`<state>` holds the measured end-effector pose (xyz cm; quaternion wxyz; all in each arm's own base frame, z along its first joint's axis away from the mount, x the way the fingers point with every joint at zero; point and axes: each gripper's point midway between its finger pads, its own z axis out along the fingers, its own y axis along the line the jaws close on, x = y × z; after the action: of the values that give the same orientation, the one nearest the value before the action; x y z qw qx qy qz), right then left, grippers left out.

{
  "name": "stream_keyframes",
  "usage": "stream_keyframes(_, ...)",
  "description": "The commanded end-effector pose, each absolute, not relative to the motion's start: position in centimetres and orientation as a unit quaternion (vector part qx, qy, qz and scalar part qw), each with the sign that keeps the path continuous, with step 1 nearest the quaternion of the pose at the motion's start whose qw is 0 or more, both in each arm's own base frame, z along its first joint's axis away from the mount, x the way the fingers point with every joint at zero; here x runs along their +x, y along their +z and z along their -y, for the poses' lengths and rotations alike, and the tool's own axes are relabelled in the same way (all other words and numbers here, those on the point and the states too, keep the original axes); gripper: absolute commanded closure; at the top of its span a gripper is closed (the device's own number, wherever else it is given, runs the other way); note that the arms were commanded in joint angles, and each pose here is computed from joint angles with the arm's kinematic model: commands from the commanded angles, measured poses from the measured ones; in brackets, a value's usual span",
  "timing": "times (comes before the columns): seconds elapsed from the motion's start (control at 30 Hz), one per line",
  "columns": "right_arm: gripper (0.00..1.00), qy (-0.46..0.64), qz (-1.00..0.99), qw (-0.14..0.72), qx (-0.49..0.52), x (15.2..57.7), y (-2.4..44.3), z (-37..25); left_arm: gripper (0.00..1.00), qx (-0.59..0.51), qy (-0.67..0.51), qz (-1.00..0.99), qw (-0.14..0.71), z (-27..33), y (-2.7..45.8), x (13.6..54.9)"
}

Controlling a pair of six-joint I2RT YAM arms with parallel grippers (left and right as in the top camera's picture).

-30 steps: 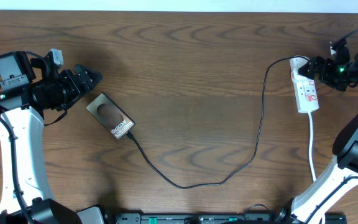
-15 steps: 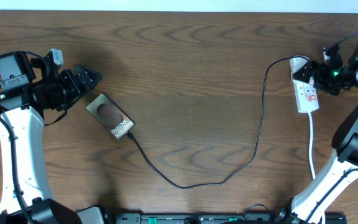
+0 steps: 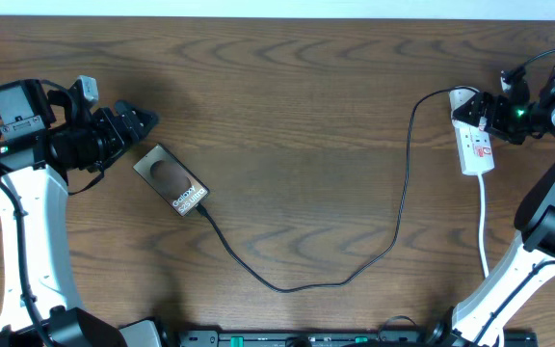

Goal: Plug charger to phone and switch on socket

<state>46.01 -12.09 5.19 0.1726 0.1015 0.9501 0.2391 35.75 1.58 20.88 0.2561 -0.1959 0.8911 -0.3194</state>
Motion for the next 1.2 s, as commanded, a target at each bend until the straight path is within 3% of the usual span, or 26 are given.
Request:
stream_keyframes(0.0,0.01,0.247,-0.948,0.183,0.086,46.6,5.7,11.4,0.16,-0.183,-0.313,-0.894,0.263,-1.6,21.1,35.7)
stream_keyframes(1.17,0.01,0.26,-0.945,0.18,0.079,47.3,5.8,9.4,0.16,-0.184,-0.314,-0.894,0.261,-1.5,21.0,35.7)
